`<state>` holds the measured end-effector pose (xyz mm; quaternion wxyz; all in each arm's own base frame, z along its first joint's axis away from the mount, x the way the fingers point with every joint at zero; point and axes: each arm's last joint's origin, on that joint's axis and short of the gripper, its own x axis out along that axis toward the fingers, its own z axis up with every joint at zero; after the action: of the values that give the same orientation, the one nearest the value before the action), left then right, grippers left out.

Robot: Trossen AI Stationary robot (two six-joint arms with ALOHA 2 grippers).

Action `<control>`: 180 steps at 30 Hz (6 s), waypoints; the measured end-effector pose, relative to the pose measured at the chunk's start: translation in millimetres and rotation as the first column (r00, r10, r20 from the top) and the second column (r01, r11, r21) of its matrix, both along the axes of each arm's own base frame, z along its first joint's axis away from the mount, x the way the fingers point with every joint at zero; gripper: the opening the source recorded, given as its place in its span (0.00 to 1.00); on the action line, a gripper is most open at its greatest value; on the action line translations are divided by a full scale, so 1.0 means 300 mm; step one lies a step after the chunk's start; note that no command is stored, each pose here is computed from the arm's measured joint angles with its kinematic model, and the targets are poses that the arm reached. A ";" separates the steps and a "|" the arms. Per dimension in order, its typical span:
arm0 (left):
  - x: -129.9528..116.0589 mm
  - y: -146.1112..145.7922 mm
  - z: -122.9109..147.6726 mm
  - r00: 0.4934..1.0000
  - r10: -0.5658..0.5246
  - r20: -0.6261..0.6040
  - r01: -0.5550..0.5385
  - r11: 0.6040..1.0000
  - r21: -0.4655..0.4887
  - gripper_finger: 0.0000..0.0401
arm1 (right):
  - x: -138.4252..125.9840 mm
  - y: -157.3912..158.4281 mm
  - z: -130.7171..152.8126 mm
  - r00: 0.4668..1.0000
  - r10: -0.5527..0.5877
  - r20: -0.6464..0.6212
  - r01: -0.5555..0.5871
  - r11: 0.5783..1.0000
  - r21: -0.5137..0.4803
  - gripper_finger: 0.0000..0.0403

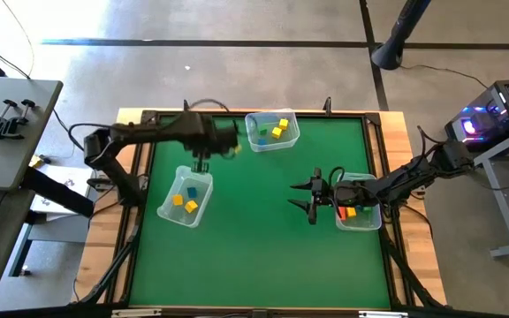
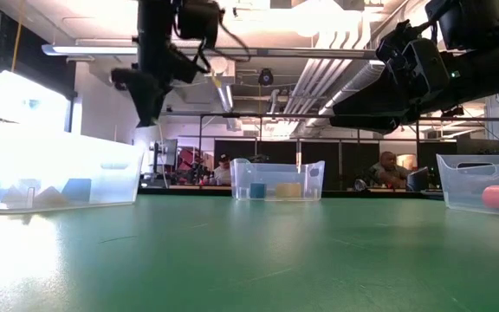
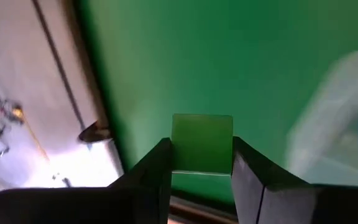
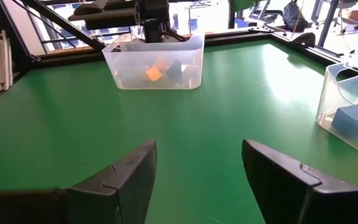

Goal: Sort blocks by size
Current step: Put the green triangular block into the bottom left transparent bin, then adjust the bottom left transparent bin, then return to Home Position

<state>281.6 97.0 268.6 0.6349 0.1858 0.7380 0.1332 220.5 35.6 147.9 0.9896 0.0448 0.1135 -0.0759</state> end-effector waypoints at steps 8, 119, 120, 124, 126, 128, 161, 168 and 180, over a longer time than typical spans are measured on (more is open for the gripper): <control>0.020 -0.267 -0.041 0.991 -0.133 -0.017 0.132 0.988 -0.081 0.24 | 0.000 0.000 0.000 1.000 0.001 -0.001 -0.001 1.000 -0.008 0.58; -0.235 -0.348 -0.191 0.856 0.417 -0.306 -0.517 0.711 -0.477 0.41 | 0.002 -0.003 0.010 0.999 -0.023 0.028 0.024 0.999 -0.026 0.58; -0.219 -0.335 -0.193 0.876 0.411 -0.252 -0.482 0.725 -0.493 0.40 | 0.002 -0.003 0.010 0.999 -0.023 0.028 0.024 0.999 -0.026 0.58; -0.193 -0.280 -0.215 0.908 0.388 -0.159 -0.414 0.770 -0.486 0.38 | 0.002 -0.003 0.010 0.999 -0.024 0.029 0.025 0.999 -0.023 0.58; -0.196 -0.252 -0.232 0.911 0.377 -0.169 -0.412 0.801 -0.435 0.36 | 0.002 -0.003 0.010 0.999 -0.023 0.029 0.024 0.999 -0.023 0.58; -0.206 -0.227 -0.240 0.909 0.371 -0.188 -0.416 0.832 -0.368 0.35 | 0.002 -0.002 0.009 0.999 -0.024 0.027 0.024 0.999 -0.023 0.58; -0.419 -0.250 0.014 0.733 0.460 0.500 -0.317 0.883 -0.347 0.32 | -0.104 -0.006 0.160 0.992 0.052 0.113 -0.050 0.999 -0.019 0.58; -0.374 -0.232 0.091 0.460 0.200 0.865 -0.004 0.975 -0.223 0.32 | -0.240 -0.047 0.200 0.998 0.045 0.034 -0.046 0.998 0.043 0.58; -0.416 -0.171 0.012 0.202 0.101 0.974 0.139 0.982 -0.131 0.32 | -0.336 -0.062 0.222 0.996 0.066 0.059 -0.072 0.991 0.115 0.58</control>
<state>156.7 45.8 272.2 0.9738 0.0075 0.1773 0.1420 119.6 17.0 214.6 0.9901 0.1008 0.0918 -0.0336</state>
